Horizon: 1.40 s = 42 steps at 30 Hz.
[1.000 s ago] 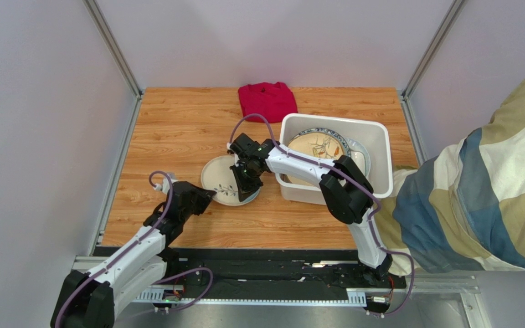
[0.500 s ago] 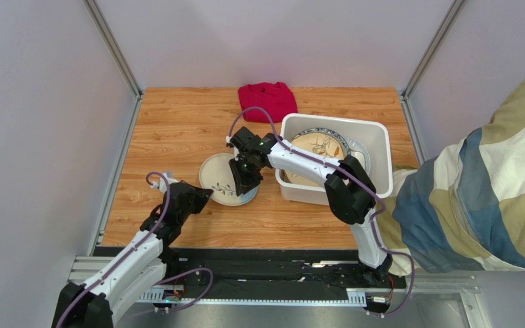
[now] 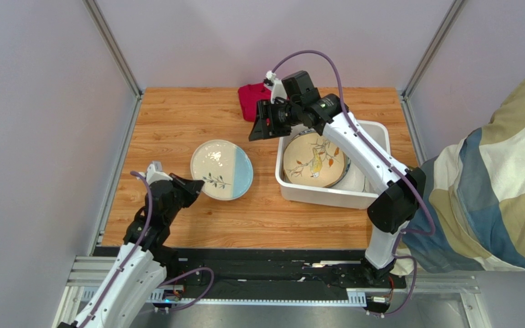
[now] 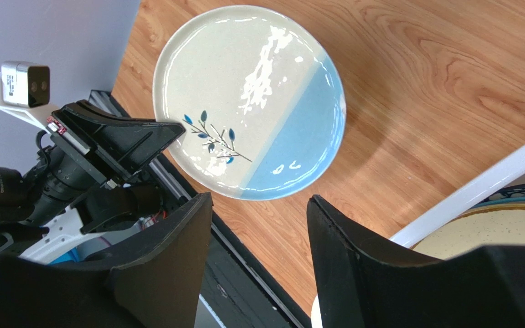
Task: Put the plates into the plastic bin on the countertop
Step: Pick up the plate at the center of the board, then place the plate in the plastic bin.
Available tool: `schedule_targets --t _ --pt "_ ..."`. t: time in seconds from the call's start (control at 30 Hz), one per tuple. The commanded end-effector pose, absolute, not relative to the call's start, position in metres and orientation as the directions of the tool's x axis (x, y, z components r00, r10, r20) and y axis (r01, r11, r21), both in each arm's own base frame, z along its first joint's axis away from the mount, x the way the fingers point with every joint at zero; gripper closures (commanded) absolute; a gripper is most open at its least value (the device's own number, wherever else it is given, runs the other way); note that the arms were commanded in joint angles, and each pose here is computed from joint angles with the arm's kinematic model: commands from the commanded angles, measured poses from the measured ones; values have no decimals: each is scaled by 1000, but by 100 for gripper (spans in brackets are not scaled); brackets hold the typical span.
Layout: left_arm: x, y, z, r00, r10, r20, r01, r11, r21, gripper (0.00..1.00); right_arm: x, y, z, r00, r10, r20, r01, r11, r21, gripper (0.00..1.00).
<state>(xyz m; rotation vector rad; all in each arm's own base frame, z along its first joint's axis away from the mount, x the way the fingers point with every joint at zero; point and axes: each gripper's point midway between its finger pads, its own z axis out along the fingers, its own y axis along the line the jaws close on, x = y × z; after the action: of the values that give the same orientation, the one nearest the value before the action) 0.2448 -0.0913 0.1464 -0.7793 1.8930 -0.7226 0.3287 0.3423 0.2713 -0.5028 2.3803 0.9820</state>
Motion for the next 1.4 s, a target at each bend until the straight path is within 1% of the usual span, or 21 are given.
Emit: schedule_targets --t 0.0,0.1,0.2,0.23,0.4,0.47,0.5,0.57,0.6,0.7,0.73,0.8,0.87,1.13,1.27,1.37 --pt "246 -107 250 -282 -776 -565 68 571 -818 100 314 344 303 -767 -129 -629 -578 566 588 42" --pt "235 -109 272 -281 -761 -585 131 573 -809 100 312 331 328 -746 -91 -660 -600 522 607 41" --pt "225 -112 298 -275 -764 -584 189 553 -812 100 313 314 343 -733 -58 -678 -603 518 607 40" --pt "223 -113 308 -272 -763 -586 206 549 -810 100 312 303 355 -719 -36 -695 -610 513 604 39" --pt "219 -127 336 -314 -753 -579 284 507 -814 100 302 270 386 -662 29 -749 -629 522 577 38" --pt "223 -135 350 -328 -744 -582 325 490 -809 100 305 256 388 -650 54 -758 -617 545 567 38" --pt "229 -145 349 -365 -715 -596 346 490 -800 100 302 249 396 -627 71 -776 -622 553 554 36" --pt "233 -155 358 -400 -683 -611 375 486 -789 100 306 234 392 -623 98 -776 -598 580 553 30" --pt "238 -167 363 -437 -667 -603 410 450 -794 100 304 230 397 -604 109 -790 -614 569 548 29" --pt "246 -181 374 -465 -665 -584 451 390 -803 100 311 216 380 -614 117 -781 -597 579 556 28" --pt "247 -182 383 -460 -661 -592 466 388 -795 100 315 209 366 -627 112 -771 -583 589 559 28" --pt "251 -190 386 -477 -631 -612 485 391 -782 100 315 206 363 -616 111 -780 -606 566 559 28" --pt "248 -199 399 -486 -615 -621 522 365 -771 100 318 201 351 -624 117 -773 -597 567 568 28" --pt "261 -244 403 -586 -546 -598 558 263 -787 100 333 188 330 -617 102 -780 -596 588 547 28" --pt "262 -257 406 -598 -517 -613 578 252 -776 100 331 183 331 -612 104 -784 -622 548 559 28" --pt "265 -262 407 -605 -505 -615 581 249 -775 100 322 187 336 -605 99 -790 -664 486 569 29"
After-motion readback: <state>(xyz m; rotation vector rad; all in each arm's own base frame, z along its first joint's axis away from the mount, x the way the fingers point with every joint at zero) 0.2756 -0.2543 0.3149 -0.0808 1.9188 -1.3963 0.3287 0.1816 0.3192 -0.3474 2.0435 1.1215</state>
